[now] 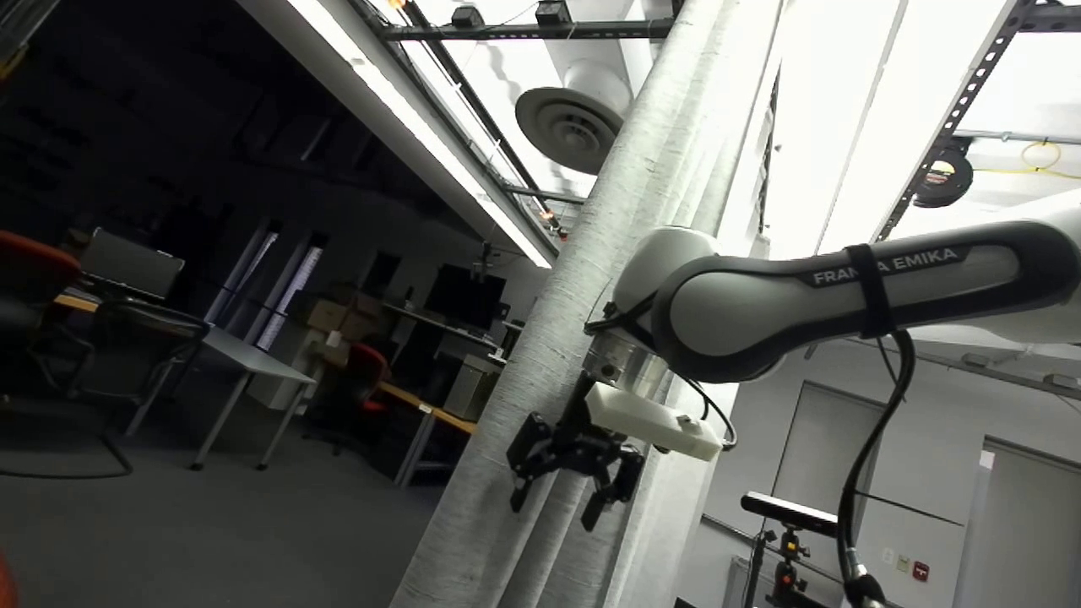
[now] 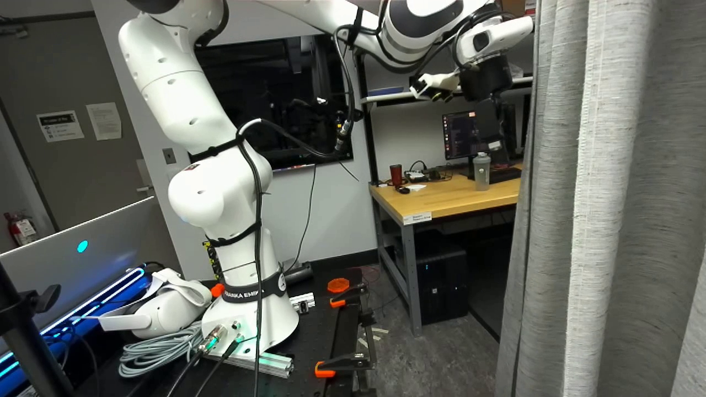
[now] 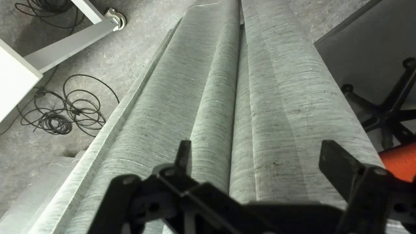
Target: Draw the curtain open then close the curtain
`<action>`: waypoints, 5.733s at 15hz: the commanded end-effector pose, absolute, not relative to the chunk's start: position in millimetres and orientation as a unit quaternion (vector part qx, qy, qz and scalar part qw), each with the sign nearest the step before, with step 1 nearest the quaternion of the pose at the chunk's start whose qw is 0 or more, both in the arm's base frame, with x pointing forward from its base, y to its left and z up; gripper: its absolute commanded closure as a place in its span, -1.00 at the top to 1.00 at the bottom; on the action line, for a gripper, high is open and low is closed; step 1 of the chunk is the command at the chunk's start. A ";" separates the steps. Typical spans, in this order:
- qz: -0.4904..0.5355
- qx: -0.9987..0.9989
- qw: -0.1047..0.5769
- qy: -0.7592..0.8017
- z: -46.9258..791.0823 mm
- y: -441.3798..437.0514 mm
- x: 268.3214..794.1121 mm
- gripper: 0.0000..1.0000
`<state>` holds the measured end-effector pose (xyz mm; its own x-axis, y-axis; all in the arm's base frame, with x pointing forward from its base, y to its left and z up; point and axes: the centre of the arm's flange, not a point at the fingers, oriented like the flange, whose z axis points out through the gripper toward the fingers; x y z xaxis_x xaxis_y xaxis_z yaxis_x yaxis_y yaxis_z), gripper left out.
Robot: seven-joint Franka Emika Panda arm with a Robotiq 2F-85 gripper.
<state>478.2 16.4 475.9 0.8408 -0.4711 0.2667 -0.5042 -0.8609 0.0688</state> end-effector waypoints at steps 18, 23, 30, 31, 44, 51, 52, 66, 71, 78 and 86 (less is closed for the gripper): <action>0.112 0.963 0.086 -0.231 479.6 3.8 440.6 1.00; 0.126 0.957 0.085 -0.246 482.9 -14.8 448.6 1.00; 0.210 0.945 0.037 -0.246 508.7 -18.7 489.4 1.00; 0.222 0.943 0.033 -0.247 513.1 -19.4 495.2 1.00; 0.380 0.896 0.003 -0.230 588.3 -20.6 539.9 1.00; 0.473 0.847 0.003 -0.241 642.7 -26.0 549.8 1.00; 0.485 0.840 0.004 -0.243 651.4 -26.5 550.6 1.00; 0.575 0.771 -0.015 -0.274 726.1 -4.7 571.5 0.24; 0.573 0.767 -0.028 -0.286 727.9 10.9 577.4 -0.54; 0.556 0.783 -0.071 -0.271 730.2 85.7 557.6 -0.98; 0.562 0.796 -0.134 -0.182 762.2 270.5 479.8 -0.98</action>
